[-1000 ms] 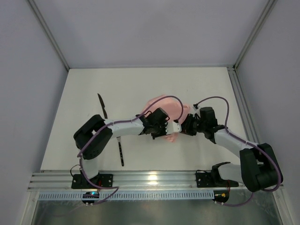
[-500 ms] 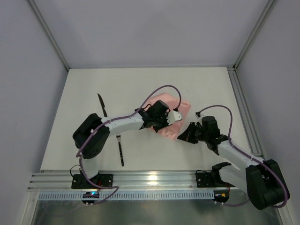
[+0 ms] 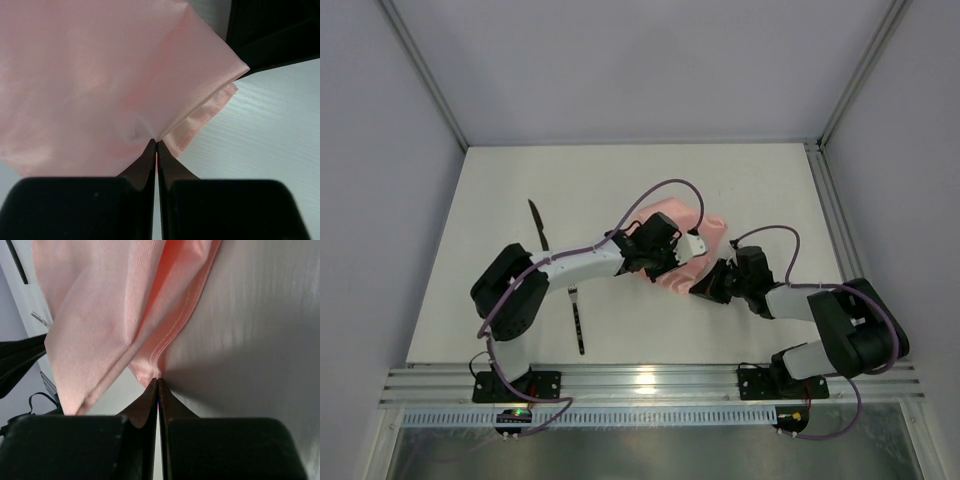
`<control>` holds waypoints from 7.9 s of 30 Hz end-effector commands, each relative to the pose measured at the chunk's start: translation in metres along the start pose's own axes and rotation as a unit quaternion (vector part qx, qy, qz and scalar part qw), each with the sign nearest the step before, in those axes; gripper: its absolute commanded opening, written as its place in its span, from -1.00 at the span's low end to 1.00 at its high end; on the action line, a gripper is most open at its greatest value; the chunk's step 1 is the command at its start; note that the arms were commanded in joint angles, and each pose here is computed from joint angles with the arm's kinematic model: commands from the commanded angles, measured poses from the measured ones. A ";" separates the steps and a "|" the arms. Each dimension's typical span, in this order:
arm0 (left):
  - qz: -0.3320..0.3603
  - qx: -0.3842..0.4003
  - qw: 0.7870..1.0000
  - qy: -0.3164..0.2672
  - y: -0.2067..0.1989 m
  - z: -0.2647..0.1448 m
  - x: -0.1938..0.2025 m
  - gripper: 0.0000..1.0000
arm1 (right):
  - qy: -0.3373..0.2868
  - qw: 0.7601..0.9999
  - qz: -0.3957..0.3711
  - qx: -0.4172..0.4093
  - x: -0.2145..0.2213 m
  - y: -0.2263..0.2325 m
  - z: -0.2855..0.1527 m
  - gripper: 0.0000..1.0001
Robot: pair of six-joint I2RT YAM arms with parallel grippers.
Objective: Fold the napkin into a case and place the utensils inside
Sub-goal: Smooth out the lower triangle-folded napkin at the center of the board, then pick up the lower triangle-folded napkin from the center of the board.
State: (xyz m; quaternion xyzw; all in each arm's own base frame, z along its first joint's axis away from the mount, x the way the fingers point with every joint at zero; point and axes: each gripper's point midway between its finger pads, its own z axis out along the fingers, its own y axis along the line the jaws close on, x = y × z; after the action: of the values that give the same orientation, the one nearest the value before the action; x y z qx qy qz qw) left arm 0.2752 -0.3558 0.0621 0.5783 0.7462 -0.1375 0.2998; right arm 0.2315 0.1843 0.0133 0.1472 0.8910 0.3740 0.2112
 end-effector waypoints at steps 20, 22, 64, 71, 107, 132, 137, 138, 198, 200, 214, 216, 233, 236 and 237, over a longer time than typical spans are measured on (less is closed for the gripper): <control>-0.009 -0.021 0.998 -0.050 0.013 -0.025 -0.026 -1.00 | -0.071 0.996 -0.005 -0.057 -0.026 0.037 -0.015 -0.93; -0.011 -0.022 0.998 -0.050 0.014 -0.025 -0.026 -1.00 | -0.063 0.996 -0.005 -0.063 -0.024 0.039 -0.012 -0.93; 0.066 0.089 0.994 0.024 -0.032 -0.004 0.042 -0.95 | -0.120 0.992 -0.019 0.026 -0.041 0.017 -0.034 -0.79; 0.072 0.122 0.989 0.035 -0.042 -0.011 0.046 -0.42 | -0.163 0.983 -0.076 0.031 -0.072 0.046 -0.058 -0.67; -0.188 -0.051 0.981 -0.013 0.125 -0.083 0.110 0.18 | -0.126 0.885 -0.441 -0.074 -0.040 0.146 -0.027 -0.36; 0.442 0.020 0.897 0.015 0.065 -0.043 0.143 0.15 | -0.114 0.878 -0.442 -0.146 -0.019 0.161 -0.045 -0.24; 0.457 0.031 0.889 0.030 0.064 -0.036 0.150 -0.03 | -0.115 0.875 -0.445 -0.152 -0.017 0.163 -0.047 -0.24; 0.459 0.027 0.888 0.033 0.066 -0.035 0.150 -0.13 | -0.116 0.875 -0.444 -0.151 -0.018 0.163 -0.047 -0.24; 0.161 0.162 0.973 0.024 0.030 -0.099 0.108 -1.00 | -0.087 0.711 -0.678 0.166 0.038 0.075 0.070 -0.92; 0.158 0.165 0.973 0.026 0.031 -0.101 0.110 -1.00 | -0.061 0.721 -0.679 0.127 0.049 0.088 0.065 -0.92; 0.150 0.232 0.960 0.040 0.010 -0.138 0.119 -0.96 | 0.150 0.771 -0.596 -0.168 0.117 0.131 0.024 -0.93; 0.150 0.234 0.959 0.043 0.010 -0.140 0.120 -0.84 | 0.162 0.775 -0.582 -0.185 0.115 0.131 0.024 -0.93; 0.107 0.187 0.975 -0.059 0.022 -0.108 0.089 0.67 | 0.180 0.815 -0.490 -0.252 0.085 0.117 0.038 -0.93; 0.093 0.167 0.979 -0.069 0.034 -0.095 0.083 0.61 | 0.184 0.813 -0.486 -0.263 0.087 0.118 0.039 -0.92; 0.084 0.164 0.980 -0.069 0.036 -0.093 0.082 0.55 | 0.183 0.813 -0.485 -0.264 0.086 0.118 0.039 -0.92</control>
State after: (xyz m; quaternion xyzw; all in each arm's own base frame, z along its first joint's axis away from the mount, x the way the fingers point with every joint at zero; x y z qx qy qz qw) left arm 0.2431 -0.2069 0.0817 0.6976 0.6334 -0.2670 0.2024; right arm 0.1853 0.3151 0.0395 -0.4304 0.7607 0.4362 0.2139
